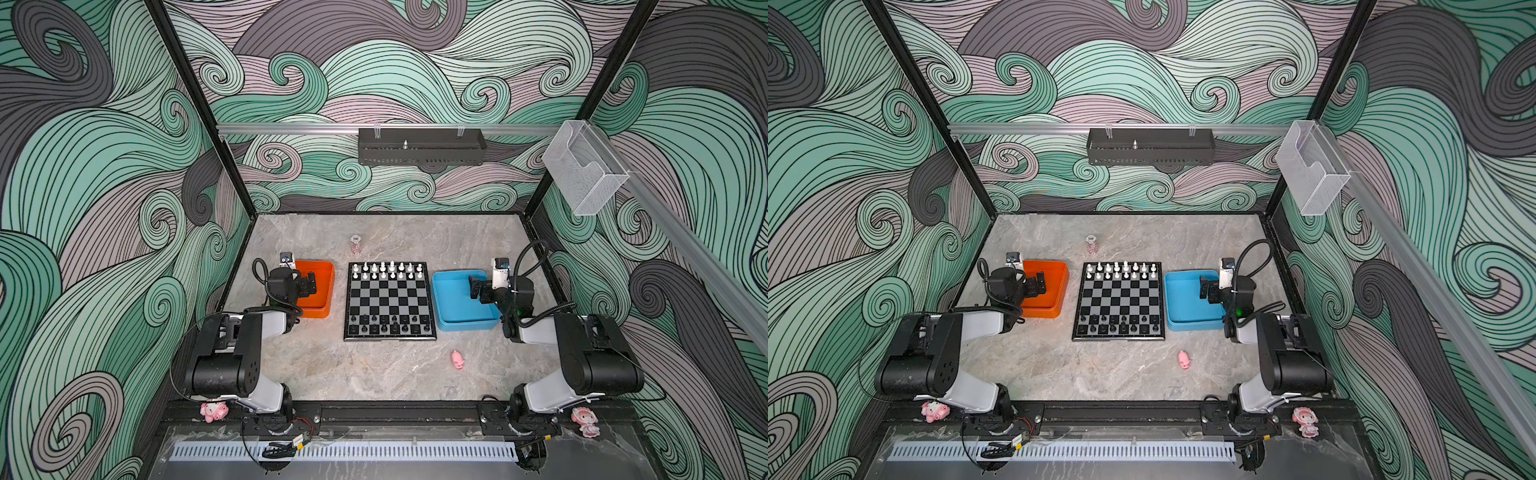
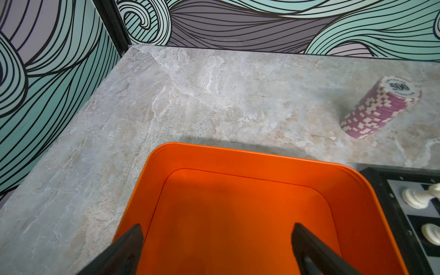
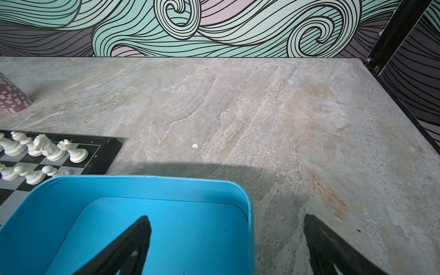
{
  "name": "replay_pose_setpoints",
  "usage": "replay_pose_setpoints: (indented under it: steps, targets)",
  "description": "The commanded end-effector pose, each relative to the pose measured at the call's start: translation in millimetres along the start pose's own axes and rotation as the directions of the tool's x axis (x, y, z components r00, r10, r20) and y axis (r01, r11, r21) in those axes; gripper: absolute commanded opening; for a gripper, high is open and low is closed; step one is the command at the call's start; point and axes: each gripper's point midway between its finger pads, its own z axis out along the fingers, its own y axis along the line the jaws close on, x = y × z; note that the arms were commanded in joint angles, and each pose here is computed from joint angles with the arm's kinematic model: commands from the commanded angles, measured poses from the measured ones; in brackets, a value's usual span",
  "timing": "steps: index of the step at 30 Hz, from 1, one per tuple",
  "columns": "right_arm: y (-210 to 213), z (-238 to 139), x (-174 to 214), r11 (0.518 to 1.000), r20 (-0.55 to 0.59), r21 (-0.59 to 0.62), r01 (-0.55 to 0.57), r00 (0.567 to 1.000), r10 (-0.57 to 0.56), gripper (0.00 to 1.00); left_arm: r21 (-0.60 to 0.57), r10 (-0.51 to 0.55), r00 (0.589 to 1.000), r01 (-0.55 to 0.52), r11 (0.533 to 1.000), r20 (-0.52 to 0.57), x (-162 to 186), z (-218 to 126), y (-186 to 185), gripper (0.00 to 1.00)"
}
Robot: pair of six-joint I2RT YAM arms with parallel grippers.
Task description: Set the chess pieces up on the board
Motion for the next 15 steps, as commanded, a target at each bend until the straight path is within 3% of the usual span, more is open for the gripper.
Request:
replay_pose_setpoints:
  steps: [1, 15]
  targets:
    - [2.3, -0.2, -14.8, 1.000, 0.050, -0.013, 0.019, 0.999, -0.019, 0.99, 0.007, 0.001, 1.000, -0.001, 1.000, 0.013, -1.1, 1.5, 0.7, 0.99]
    - [2.0, 0.0, -14.1, 1.000, 0.047, -0.012, 0.016, 0.999, -0.016, 0.99, 0.024, -0.012, 1.000, 0.012, 1.000, 0.010, -0.6, 1.6, 1.6, 0.99]
